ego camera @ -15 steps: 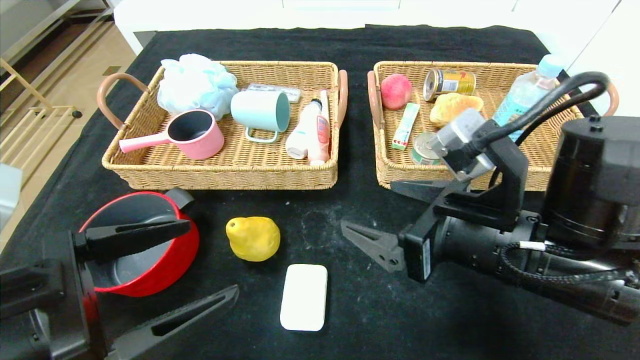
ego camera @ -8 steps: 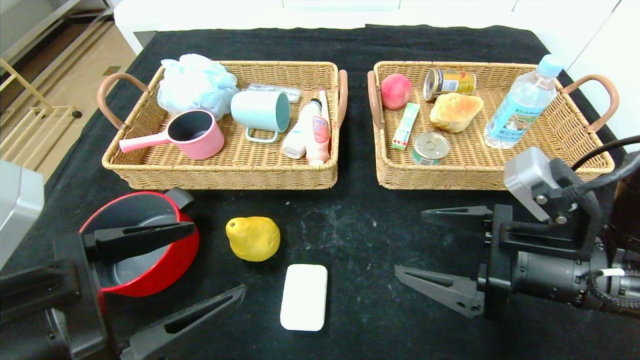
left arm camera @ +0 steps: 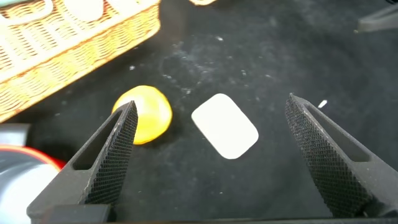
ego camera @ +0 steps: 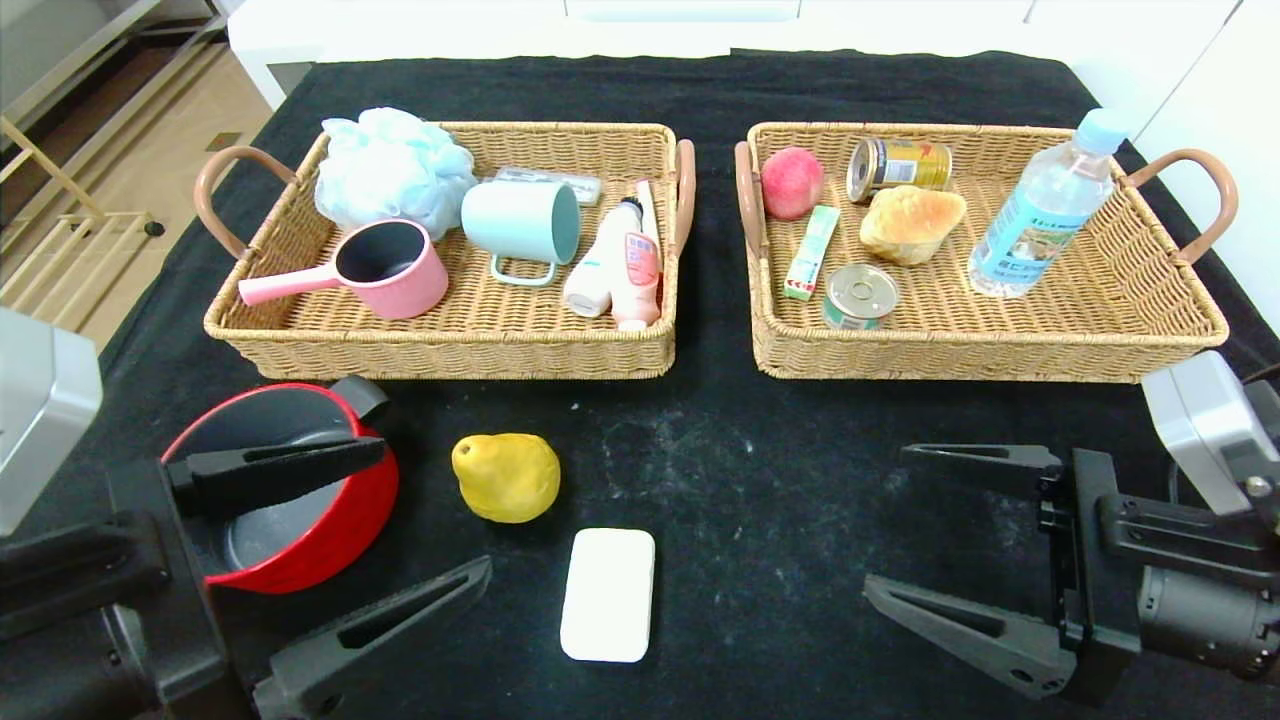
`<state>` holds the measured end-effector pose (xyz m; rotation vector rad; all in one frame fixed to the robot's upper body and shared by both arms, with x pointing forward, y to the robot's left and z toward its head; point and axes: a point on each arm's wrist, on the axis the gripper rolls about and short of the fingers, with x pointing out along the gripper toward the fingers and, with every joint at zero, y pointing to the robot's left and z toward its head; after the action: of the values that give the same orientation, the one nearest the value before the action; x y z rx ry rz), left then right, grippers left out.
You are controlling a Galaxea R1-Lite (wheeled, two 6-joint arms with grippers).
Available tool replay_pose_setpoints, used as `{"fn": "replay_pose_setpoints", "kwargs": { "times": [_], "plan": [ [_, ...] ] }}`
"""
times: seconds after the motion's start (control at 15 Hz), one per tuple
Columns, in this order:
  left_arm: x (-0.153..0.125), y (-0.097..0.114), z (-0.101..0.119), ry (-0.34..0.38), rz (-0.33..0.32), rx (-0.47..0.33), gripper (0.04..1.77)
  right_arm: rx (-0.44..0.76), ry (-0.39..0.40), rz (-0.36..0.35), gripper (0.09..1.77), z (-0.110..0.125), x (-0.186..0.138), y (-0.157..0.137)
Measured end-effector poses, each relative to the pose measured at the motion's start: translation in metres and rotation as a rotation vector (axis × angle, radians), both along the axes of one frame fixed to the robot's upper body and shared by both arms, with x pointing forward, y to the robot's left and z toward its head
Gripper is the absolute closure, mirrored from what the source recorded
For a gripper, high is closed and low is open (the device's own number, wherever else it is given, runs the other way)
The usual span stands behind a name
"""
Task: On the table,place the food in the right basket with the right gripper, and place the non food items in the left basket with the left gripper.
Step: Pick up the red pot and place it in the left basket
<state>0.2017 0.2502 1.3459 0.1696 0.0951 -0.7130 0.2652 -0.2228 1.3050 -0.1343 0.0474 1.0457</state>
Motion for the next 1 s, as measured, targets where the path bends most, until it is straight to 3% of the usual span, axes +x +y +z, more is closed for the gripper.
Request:
{"fn": "replay_pose_setpoints", "kwargs": {
  "times": [0.33,1.0],
  "plan": [
    [0.001,0.004,0.007,0.014,0.051,0.014,0.09,-0.013,0.023,-0.001,0.16,-0.009,0.0,-0.003],
    [0.009,0.022,0.032,0.154,0.309,0.136,0.09,0.016,-0.02,0.005,0.15,-0.007,-0.01,-0.008]
  ]
}}
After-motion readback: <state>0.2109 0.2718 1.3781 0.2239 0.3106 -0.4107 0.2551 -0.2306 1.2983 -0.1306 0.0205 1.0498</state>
